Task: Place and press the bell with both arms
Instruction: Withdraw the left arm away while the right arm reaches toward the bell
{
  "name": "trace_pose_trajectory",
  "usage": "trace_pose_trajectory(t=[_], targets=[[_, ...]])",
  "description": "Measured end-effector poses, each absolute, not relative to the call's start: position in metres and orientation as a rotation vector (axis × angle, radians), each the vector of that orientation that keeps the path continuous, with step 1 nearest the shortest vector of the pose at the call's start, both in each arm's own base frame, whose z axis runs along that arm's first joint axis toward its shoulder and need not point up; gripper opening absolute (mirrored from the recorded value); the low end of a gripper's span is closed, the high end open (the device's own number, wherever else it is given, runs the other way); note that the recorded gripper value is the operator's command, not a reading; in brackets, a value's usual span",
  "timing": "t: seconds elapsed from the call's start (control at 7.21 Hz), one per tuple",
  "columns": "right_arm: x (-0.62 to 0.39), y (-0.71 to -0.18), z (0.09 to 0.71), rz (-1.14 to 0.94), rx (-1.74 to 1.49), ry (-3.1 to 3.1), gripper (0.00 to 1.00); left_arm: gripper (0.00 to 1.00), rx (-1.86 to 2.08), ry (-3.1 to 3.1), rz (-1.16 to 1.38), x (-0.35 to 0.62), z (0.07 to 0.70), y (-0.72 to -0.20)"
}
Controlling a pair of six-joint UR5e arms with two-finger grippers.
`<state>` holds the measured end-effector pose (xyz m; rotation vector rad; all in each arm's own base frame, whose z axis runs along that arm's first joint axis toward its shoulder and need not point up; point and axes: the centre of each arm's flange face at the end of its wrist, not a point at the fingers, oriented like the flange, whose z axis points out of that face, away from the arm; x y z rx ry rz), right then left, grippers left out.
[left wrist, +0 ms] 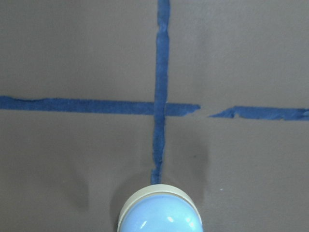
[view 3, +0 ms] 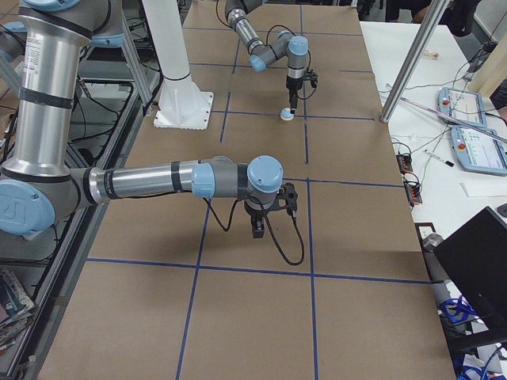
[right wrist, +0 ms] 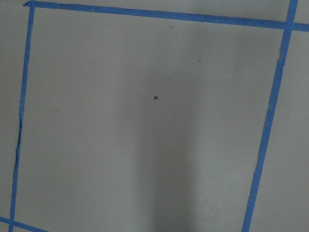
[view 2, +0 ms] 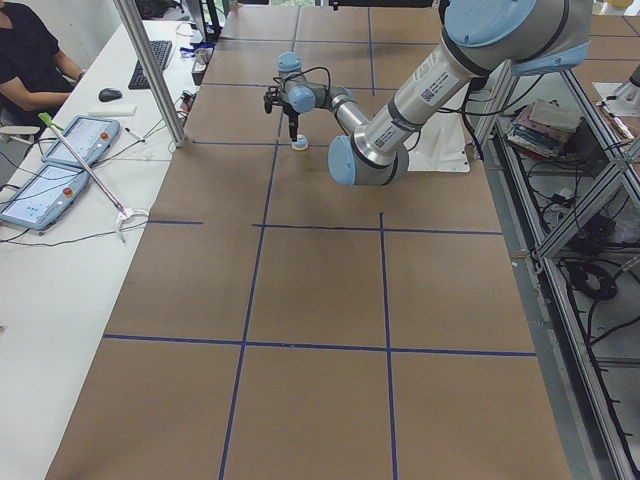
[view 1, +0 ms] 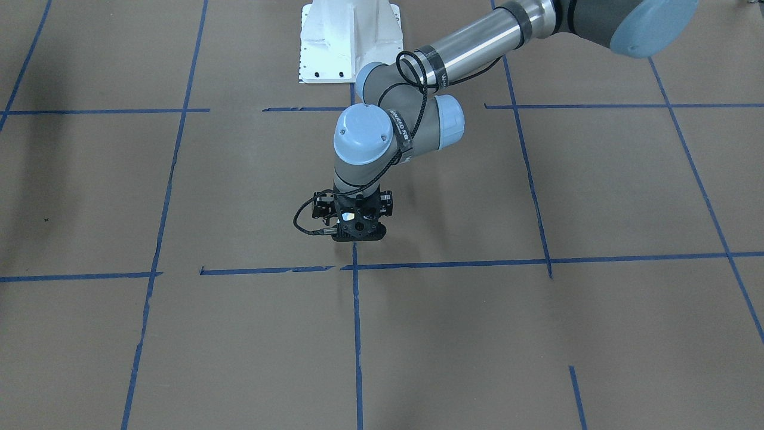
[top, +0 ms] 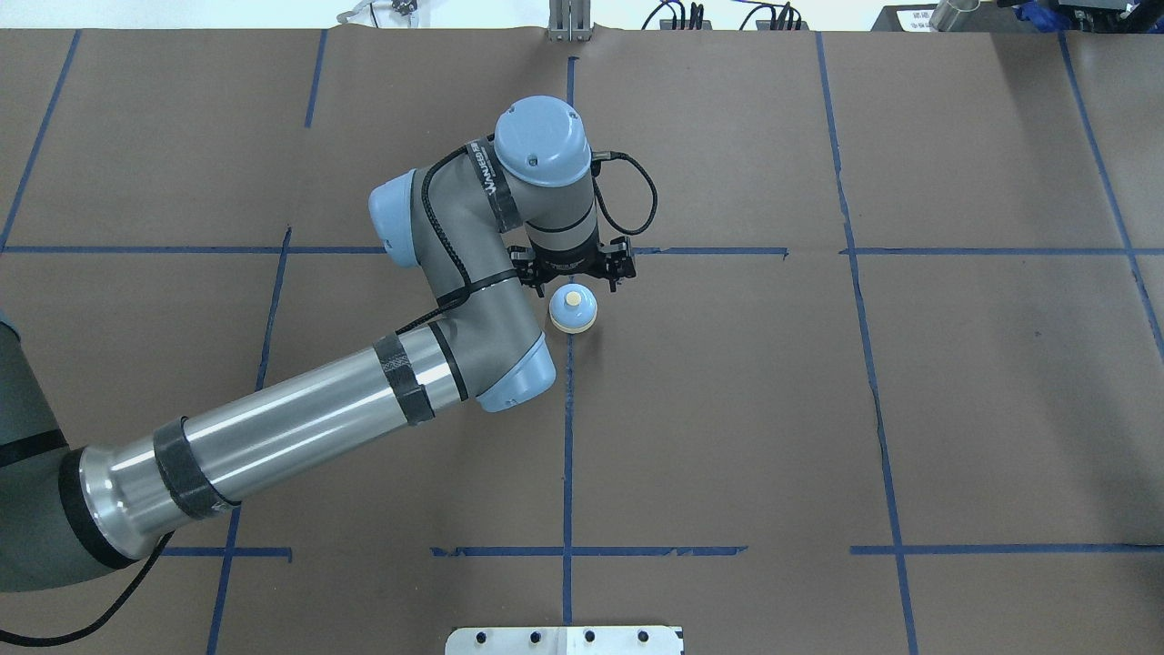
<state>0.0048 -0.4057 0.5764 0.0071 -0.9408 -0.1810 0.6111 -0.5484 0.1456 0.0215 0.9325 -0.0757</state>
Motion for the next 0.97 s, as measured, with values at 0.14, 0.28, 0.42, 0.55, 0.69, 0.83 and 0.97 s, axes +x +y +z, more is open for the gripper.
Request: trace_pose_trajectory(t=[0.14, 0.28, 0.42, 0.55, 0.69, 0.83, 0.97], targets=[[0.004, -0.41, 0.572, -0.191, 0.033, -0.936, 1.0, 1.0, 0.042, 0.954, -0.11, 0.585, 0.138, -0.561], [0.001, -0.415, 0.565, -0.196, 0.072, -0.933, 1.0, 0.98, 0.058, 0.967, -0.14, 0.557, 0.144, -0.569], [-0.009, -0.42, 0.553, -0.178, 0.109, -0.94, 1.0, 0.98, 0.065, 0.97, -0.162, 0.528, 0.166, -0.572], [-0.029, -0.426, 0.536, -0.131, 0.133, -0.962, 1.0, 0.98, 0.06, 0.971, -0.179, 0.5, 0.191, -0.577], [-0.056, -0.435, 0.51, -0.065, 0.149, -0.998, 1.0, 0.98, 0.055, 0.979, -0.178, 0.469, 0.208, -0.584], [-0.092, -0.448, 0.478, -0.003, 0.155, -1.027, 1.0, 0.98, 0.063, 0.989, -0.15, 0.434, 0.228, -0.584], [-0.141, -0.464, 0.438, 0.052, 0.155, -1.046, 0.99, 0.98, 0.082, 0.995, -0.108, 0.39, 0.257, -0.579]])
